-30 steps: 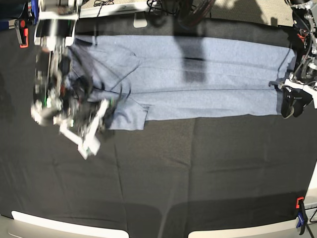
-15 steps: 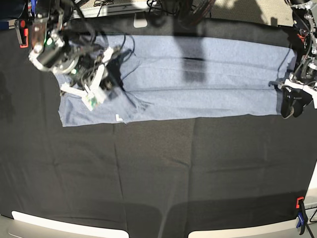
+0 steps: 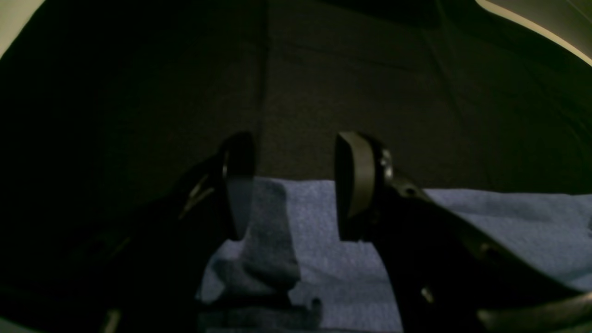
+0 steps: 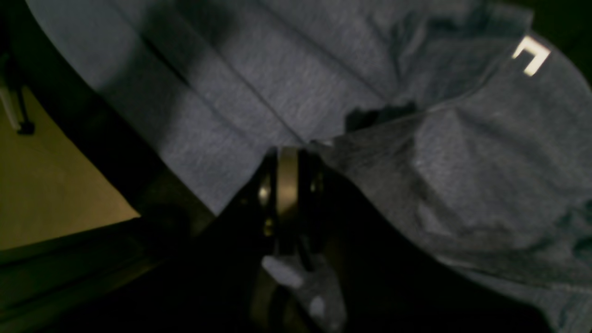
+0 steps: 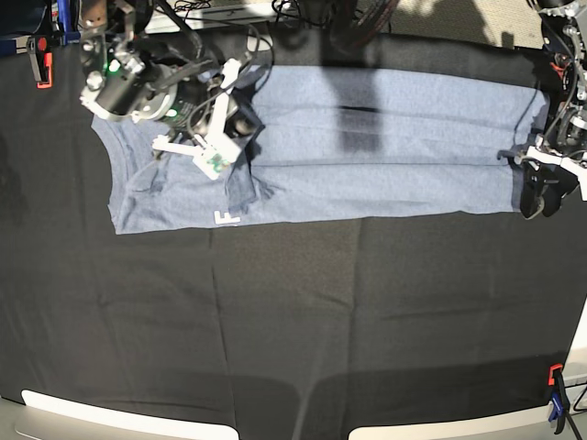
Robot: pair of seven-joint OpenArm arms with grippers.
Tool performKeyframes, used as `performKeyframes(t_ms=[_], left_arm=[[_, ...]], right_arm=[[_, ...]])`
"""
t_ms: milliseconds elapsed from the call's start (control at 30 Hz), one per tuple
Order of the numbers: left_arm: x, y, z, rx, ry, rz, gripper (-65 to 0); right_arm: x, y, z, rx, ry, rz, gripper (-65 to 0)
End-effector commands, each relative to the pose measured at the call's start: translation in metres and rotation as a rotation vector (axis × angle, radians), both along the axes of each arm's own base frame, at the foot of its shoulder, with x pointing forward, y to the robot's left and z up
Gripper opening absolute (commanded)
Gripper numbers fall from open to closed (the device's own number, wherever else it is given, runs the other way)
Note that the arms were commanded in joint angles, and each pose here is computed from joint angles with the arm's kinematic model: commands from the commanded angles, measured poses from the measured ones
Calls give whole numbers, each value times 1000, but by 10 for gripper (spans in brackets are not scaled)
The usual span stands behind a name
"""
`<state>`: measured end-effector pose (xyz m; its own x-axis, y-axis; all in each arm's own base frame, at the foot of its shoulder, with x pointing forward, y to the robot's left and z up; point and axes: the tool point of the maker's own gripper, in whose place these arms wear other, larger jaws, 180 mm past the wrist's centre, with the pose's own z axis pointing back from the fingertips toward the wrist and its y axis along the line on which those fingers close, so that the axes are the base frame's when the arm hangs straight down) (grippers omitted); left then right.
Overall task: Layout the t-shirt on the table in an organized manner, then fold the t-shirt properly
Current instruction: 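Grasp the shirt near the printed E label with the right gripper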
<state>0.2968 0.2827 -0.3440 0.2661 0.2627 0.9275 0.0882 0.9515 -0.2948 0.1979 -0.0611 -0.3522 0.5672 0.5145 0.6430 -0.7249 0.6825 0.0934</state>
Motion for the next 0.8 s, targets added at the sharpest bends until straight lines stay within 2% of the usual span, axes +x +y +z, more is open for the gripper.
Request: performKeyframes(t_ms=[0, 67, 133, 333, 433, 567, 633, 767], left_arm=[[7, 6, 20, 7, -65, 5, -388], [7, 6, 19, 7, -65, 4, -388], [7, 6, 20, 7, -65, 5, -388], [7, 6, 20, 7, -65, 5, -388], [7, 6, 20, 7, -65, 5, -388], [7, 6, 20, 7, -65, 5, -388], [7, 6, 20, 7, -65, 5, -388], [7, 6, 19, 7, -65, 5, -388]], right_arm=[[4, 3, 9, 17, -32, 14, -524], [1, 4, 9, 24, -16, 19, -438], [-2, 6, 8, 33, 3, 27, -392], [10, 8, 18, 60, -34, 20, -391], [40, -6, 31, 47, -121, -84, -392], [80, -48, 41, -54, -225, -282, -392], [93, -65, 38, -90, -228, -345, -394], [110, -74, 18, -94, -172, -379, -394]])
